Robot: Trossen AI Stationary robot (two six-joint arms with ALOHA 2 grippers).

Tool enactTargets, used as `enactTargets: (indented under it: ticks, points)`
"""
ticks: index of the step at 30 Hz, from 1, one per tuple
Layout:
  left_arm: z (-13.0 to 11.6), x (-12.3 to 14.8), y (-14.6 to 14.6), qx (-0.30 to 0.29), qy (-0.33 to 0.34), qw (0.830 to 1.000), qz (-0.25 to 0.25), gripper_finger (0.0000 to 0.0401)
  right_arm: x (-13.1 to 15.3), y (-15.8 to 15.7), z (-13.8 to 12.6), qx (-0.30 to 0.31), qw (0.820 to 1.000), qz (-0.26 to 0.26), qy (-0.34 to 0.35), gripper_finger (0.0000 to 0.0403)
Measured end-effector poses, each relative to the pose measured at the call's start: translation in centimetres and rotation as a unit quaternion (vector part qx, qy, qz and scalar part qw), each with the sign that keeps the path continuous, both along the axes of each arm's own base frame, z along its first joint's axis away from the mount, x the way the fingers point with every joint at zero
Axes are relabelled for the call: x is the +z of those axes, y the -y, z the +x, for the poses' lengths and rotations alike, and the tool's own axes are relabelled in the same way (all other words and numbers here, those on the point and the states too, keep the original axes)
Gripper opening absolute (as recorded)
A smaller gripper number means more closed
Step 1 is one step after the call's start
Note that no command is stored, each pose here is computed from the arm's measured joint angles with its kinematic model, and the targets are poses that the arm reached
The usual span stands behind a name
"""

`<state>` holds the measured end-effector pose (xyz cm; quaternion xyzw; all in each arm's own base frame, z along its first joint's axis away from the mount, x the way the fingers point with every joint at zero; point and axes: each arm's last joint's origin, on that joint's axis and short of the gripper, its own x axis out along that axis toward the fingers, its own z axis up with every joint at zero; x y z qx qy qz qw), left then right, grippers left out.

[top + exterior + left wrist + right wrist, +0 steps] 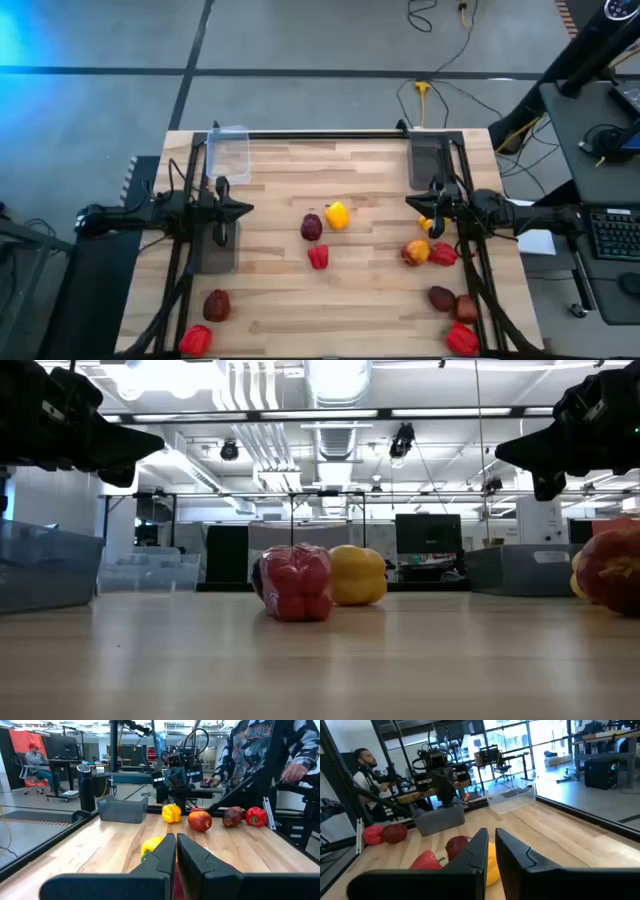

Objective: Sort produce into baskets

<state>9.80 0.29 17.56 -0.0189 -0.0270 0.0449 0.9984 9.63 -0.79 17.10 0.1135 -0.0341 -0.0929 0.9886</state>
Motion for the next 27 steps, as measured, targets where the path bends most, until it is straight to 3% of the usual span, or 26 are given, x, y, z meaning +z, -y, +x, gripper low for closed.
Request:
enactTargets:
  ticks: [27]
  points:
    - [0.00,0.00,0.00,0.000,0.000,1.000,0.000,0.0000,-0.12,0.03,0.17,-0.002,1.000,0.000,-0.008,0.0027]
